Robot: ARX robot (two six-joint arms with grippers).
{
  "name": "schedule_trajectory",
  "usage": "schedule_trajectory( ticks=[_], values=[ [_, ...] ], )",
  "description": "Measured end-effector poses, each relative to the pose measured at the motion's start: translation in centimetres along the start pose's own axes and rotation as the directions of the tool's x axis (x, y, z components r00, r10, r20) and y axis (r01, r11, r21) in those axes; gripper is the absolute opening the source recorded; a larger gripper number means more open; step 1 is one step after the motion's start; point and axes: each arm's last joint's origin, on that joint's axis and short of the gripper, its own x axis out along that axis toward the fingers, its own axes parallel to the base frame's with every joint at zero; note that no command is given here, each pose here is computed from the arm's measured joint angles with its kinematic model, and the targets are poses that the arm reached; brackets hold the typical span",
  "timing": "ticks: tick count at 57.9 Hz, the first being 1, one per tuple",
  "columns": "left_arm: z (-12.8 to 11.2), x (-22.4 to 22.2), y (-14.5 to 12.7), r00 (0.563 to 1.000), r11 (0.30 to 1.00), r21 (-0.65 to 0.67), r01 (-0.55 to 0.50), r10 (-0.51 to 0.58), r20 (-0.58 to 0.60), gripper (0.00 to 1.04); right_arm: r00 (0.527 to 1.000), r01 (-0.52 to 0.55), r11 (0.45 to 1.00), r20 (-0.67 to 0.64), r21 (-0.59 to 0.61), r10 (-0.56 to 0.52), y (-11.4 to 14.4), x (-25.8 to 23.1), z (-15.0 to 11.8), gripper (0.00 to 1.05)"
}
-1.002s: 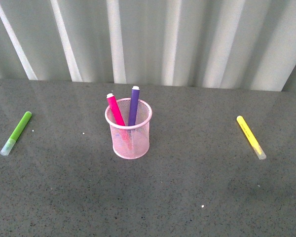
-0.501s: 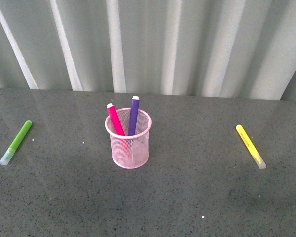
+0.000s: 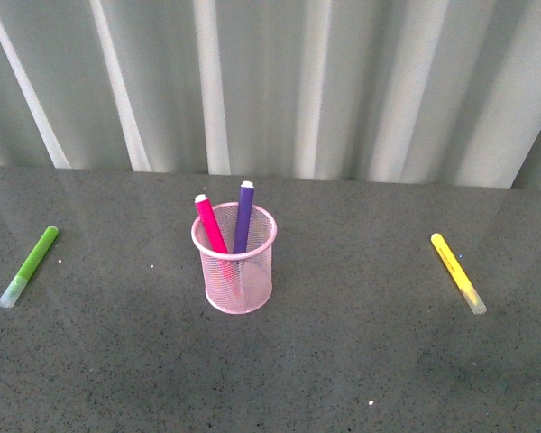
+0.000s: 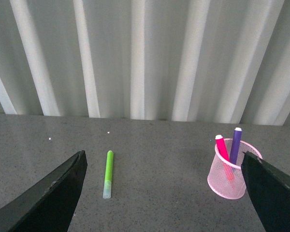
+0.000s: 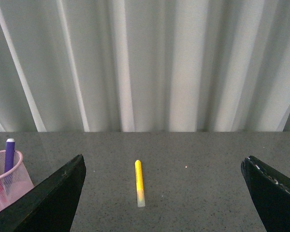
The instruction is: Insert purple and pink pens into pink cup
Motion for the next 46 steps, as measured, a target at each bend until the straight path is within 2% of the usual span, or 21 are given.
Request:
schedule_trajectory(
  ticks=[46],
  values=[
    [0.0,0.0,0.0,1.0,1.0,0.0,0.0,0.0,0.0,0.98,1.0,0.0,1.0,0.0,0.0,0.0,0.0,0.0,0.0,0.98]
  ],
)
